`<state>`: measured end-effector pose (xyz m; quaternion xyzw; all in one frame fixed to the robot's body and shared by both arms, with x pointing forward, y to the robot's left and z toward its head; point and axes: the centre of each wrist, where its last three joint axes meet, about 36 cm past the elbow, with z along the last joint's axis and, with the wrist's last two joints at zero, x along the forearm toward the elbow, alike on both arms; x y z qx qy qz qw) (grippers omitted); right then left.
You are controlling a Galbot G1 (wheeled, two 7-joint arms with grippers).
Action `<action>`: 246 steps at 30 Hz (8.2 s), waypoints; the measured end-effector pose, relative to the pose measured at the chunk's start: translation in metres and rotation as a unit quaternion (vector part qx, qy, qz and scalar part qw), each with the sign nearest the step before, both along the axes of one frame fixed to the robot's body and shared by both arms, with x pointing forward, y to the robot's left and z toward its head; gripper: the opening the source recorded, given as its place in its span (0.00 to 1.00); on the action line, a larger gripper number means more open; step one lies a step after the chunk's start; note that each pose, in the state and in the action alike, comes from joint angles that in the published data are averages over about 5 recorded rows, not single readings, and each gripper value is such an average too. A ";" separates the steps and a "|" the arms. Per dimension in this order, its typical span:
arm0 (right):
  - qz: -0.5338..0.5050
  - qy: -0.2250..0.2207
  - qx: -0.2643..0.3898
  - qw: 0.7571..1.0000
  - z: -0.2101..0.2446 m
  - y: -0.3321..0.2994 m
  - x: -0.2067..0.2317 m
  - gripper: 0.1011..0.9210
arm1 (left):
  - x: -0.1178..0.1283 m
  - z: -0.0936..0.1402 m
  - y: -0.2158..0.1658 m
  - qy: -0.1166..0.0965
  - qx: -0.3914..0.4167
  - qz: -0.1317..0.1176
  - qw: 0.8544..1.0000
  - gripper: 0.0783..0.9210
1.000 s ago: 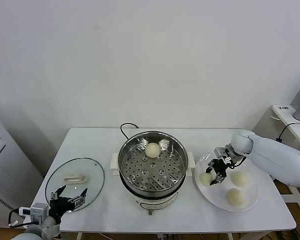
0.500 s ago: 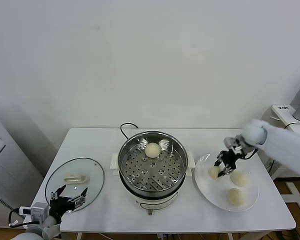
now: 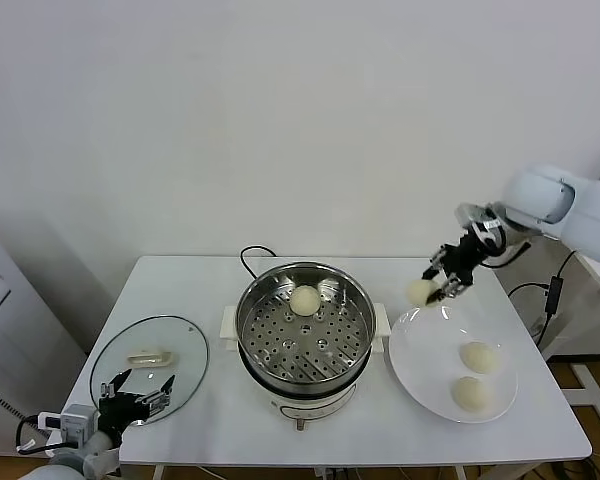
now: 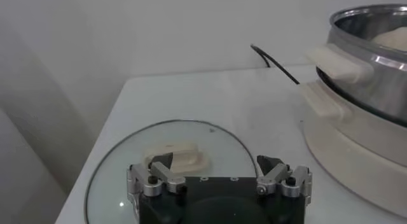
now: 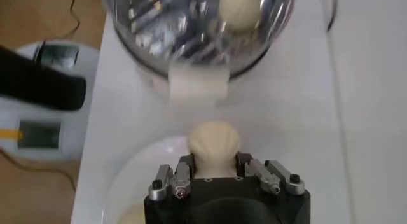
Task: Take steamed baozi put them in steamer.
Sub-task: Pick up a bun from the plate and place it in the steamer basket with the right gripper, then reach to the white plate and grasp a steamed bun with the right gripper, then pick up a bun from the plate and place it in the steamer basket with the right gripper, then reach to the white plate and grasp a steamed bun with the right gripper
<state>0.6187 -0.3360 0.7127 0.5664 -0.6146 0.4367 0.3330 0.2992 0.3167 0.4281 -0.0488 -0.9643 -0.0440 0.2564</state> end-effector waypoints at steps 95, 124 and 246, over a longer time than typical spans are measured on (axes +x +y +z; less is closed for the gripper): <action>-0.011 0.071 -0.116 0.991 -0.107 -0.072 -0.050 0.88 | 0.003 0.005 0.000 -0.009 -0.015 -0.006 1.000 0.88; 0.029 0.089 -0.164 0.982 -0.229 -0.102 -0.047 0.88 | 0.005 0.002 0.000 -0.004 -0.015 -0.003 1.000 0.88; 0.426 -0.116 -0.146 0.885 -0.017 0.106 0.076 0.88 | 0.012 0.005 0.012 -0.004 0.000 -0.007 1.000 0.88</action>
